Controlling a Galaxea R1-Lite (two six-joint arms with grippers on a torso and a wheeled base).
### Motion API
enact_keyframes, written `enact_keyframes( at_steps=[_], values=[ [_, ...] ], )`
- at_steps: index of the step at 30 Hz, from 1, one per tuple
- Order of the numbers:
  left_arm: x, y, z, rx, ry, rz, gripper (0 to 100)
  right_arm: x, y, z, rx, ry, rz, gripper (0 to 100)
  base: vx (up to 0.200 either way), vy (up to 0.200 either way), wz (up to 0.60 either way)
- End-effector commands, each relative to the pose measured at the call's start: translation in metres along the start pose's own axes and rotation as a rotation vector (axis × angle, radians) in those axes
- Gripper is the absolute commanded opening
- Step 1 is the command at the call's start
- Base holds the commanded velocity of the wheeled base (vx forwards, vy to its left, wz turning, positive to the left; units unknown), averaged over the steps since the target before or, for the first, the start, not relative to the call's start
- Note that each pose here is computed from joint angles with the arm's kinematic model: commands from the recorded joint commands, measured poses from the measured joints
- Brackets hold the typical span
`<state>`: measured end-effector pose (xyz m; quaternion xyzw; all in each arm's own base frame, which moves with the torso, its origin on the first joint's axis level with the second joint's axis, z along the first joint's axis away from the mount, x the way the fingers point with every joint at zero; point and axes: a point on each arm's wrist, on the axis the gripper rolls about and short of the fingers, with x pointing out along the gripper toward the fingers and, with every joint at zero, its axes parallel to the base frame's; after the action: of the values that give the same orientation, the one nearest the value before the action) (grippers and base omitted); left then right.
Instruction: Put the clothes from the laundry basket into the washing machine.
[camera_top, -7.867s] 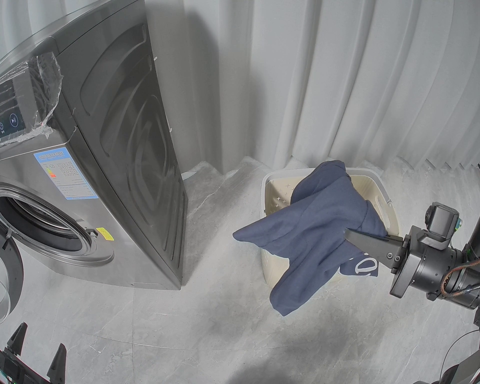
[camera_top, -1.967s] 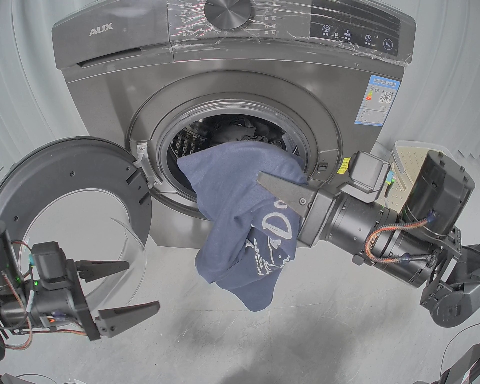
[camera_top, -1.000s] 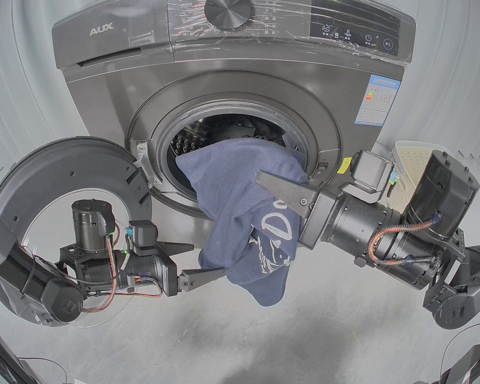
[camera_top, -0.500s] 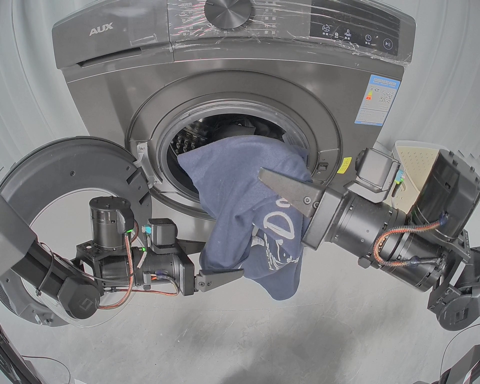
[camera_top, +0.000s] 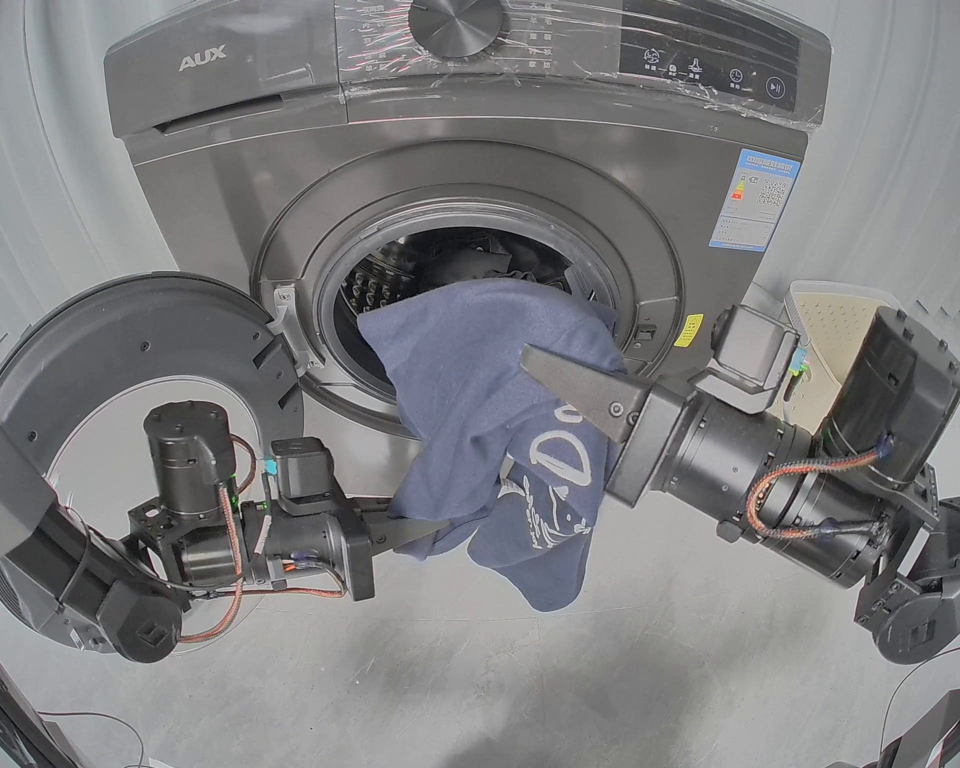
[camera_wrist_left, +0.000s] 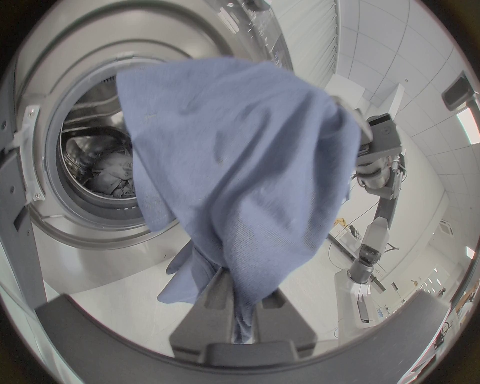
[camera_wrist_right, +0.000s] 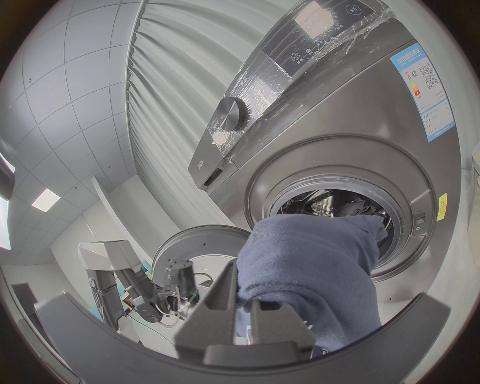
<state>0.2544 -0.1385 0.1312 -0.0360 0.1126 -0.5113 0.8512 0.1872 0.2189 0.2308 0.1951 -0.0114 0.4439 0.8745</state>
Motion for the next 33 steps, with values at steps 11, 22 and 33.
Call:
enact_keyframes(
  at_steps=[11, 22, 33],
  values=[
    [-0.067, -0.061, 0.066, 0.040, -0.320, -0.076, 0, -0.008, -0.020, -0.030, -0.010, 0.127, -0.078, 100, 0.000, 0.000, 0.00],
    [-0.056, -0.066, 0.100, -0.007, -0.408, -0.056, 0, -0.024, -0.029, -0.054, -0.082, 0.226, -0.099, 100, 0.000, 0.000, 0.00],
    [-0.049, -0.061, 0.100, -0.032, -0.428, 0.035, 0, -0.023, -0.028, -0.056, -0.122, 0.234, -0.088, 100, 0.000, 0.000, 0.00]
  ],
)
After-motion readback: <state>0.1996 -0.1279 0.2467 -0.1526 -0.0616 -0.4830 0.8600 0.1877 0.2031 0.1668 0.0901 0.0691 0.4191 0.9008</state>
